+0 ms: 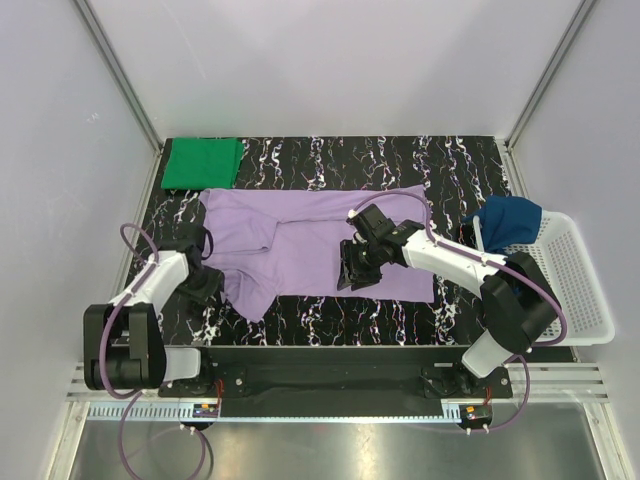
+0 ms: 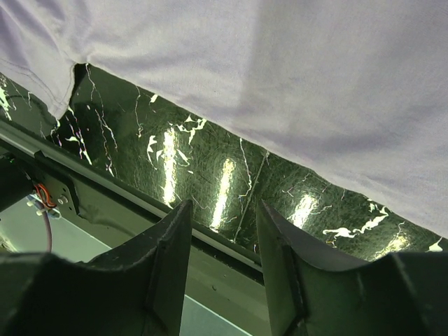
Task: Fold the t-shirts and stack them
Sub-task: Fold the tshirt
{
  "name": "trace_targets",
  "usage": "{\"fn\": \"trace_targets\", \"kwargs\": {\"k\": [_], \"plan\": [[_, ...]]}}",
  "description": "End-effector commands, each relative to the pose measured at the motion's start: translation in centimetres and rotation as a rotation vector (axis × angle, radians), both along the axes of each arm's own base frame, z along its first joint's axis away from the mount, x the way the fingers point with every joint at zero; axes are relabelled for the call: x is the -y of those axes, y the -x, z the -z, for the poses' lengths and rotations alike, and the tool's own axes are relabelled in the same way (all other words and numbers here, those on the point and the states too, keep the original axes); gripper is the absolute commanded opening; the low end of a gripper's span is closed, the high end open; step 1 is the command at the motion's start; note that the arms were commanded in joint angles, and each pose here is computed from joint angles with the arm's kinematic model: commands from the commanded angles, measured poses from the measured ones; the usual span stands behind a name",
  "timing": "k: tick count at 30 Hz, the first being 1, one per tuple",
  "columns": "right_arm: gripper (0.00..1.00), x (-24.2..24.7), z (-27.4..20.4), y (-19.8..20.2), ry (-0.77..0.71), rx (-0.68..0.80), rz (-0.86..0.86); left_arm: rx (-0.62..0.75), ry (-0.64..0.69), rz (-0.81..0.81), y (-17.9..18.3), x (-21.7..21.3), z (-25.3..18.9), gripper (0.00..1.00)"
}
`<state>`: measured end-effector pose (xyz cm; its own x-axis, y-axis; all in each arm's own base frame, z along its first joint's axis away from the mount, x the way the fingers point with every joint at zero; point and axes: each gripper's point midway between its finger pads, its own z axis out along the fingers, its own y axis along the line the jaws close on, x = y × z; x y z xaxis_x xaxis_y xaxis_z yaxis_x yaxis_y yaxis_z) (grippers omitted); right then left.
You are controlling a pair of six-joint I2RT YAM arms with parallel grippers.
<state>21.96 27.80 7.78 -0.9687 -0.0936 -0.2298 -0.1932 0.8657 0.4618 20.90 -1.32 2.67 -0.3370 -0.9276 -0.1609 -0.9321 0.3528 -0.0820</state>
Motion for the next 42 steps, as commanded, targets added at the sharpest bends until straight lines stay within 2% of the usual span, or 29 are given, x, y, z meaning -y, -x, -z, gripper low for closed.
{"fn": "trace_targets", "kwargs": {"k": [1, 8, 11, 15, 23, 26, 27, 29, 30, 34, 39, 42], "plan": [[0.48, -0.7, -0.7, -0.6, -0.039, 0.021, -0.002, 0.050, -0.038, -0.034, -0.9, -0.8, -1.2, 0.45], [0.48, -0.7, -0.5, -0.6, -0.035, 0.019, -0.004, 0.007, 0.016, -0.021, -0.9, 0.2, 0.5, 0.46], [0.48, -0.6, -0.3, -0.6, -0.031, 0.016, -0.002, 0.050, 0.041, -0.007, -2.0, 0.7, 0.7, 0.47], [0.47, -0.5, -0.2, -0.6, -0.028, 0.018, -0.002, 0.041, 0.040, -0.003, -2.3, 0.7, 1.1, 0.48], [0.47, -0.7, 0.1, -0.6, -0.023, 0.010, -0.005, -0.020, 0.051, -0.032, -0.9, 0.9, 2.3, 0.47], [0.47, -0.8, 0.0, -0.8, -0.025, 0.013, -0.005, -0.010, 0.057, -0.056, -0.6, 1.0, 2.7, 0.40], [0.47, -0.9, 0.0, -0.8, -0.025, 0.011, -0.006, -0.004, 0.059, -0.055, -0.8, 1.0, 2.8, 0.31], [0.47, -0.8, 0.0, -0.8, -0.021, 0.013, -0.007, 0.014, 0.059, -0.044, -1.2, 1.0, 2.7, 0.22], [0.47, -0.7, 0.1, -0.8, -0.016, 0.009, -0.005, 0.022, 0.055, -0.035, -1.5, 0.9, 2.7, 0.14], [0.47, -0.5, 0.1, -0.5, -0.011, 0.002, -0.003, 0.042, 0.011, 0.000, -2.3, 0.2, 2.0, 0.00], [0.47, 0.6, 0.3, -0.5, 0.032, -0.011, 0.041, 0.083, -0.079, 0.041, -2.1, -1.4, -0.6, 0.00], [0.45, 2.7, 0.3, -0.8, 0.021, -0.089, 0.166, 0.095, -0.118, 0.068, -1.2, -2.0, -2.2, 0.00]]}}
